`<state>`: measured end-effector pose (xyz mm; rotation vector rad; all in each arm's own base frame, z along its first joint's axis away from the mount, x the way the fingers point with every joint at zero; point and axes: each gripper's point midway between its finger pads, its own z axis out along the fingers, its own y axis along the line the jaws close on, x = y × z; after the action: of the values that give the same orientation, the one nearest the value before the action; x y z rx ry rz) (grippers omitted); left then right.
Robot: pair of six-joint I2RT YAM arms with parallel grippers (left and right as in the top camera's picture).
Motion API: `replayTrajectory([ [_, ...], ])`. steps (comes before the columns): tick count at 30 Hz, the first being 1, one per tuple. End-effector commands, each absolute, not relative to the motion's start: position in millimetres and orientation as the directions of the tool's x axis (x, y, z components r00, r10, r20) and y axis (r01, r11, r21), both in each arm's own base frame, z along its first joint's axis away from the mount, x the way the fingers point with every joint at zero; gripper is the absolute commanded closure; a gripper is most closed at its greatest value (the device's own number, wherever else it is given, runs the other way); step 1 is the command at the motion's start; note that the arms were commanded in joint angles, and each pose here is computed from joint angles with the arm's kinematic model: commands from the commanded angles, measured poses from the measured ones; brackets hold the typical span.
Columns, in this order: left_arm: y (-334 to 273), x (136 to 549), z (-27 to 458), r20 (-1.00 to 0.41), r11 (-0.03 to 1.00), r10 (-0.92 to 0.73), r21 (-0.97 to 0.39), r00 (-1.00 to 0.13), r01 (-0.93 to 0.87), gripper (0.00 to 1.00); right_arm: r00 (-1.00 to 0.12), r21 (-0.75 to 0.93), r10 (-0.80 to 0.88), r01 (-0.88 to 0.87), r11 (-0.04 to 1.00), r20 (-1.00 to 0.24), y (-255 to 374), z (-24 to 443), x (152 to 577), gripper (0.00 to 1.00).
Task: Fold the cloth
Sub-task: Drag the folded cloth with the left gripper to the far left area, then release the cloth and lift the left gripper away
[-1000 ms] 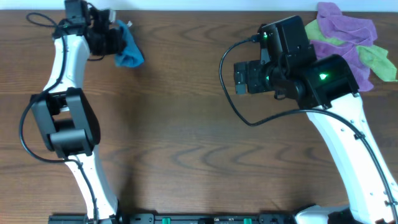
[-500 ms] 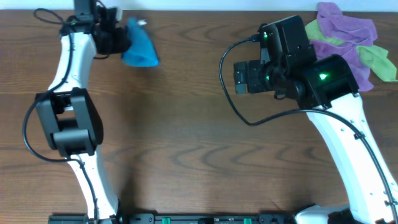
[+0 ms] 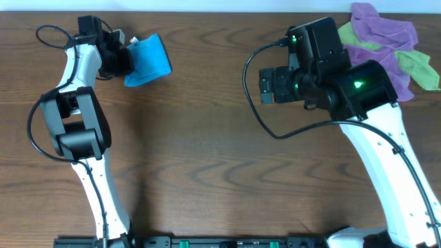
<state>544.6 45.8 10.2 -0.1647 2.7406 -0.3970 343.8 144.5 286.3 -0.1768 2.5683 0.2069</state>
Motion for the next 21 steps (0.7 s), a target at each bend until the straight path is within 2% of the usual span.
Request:
replayTrajectory([
  [1, 59, 551, 11, -0.372, 0.974, -0.128, -0.224, -0.919, -0.045, 0.94, -0.837, 0.109, -0.070, -0.153, 0.982, -0.543, 141, 289, 343, 0.01],
  [10, 73, 576, 21, -0.485, 0.991, -0.072, -0.135, -0.871, -0.007, 0.94, -0.836, 0.109, -0.074, -0.158, 0.981, -0.543, 142, 289, 342, 0.01],
  [19, 66, 584, 28, -0.520, 0.985, -0.069, -0.169, -0.851, 0.023, 0.93, -0.834, 0.109, -0.098, -0.186, 0.977, -0.543, 152, 289, 338, 0.01],
  [20, 66, 584, 28, -0.520, 0.984, -0.079, -0.178, -0.851, 0.018, 0.85, -0.834, 0.109, -0.099, -0.187, 0.976, -0.543, 153, 289, 338, 0.01],
  [21, 66, 585, 29, -0.519, 0.982, -0.096, -0.187, -0.850, 0.003, 0.35, -0.834, 0.109, -0.101, -0.189, 0.976, -0.543, 153, 289, 337, 0.01],
])
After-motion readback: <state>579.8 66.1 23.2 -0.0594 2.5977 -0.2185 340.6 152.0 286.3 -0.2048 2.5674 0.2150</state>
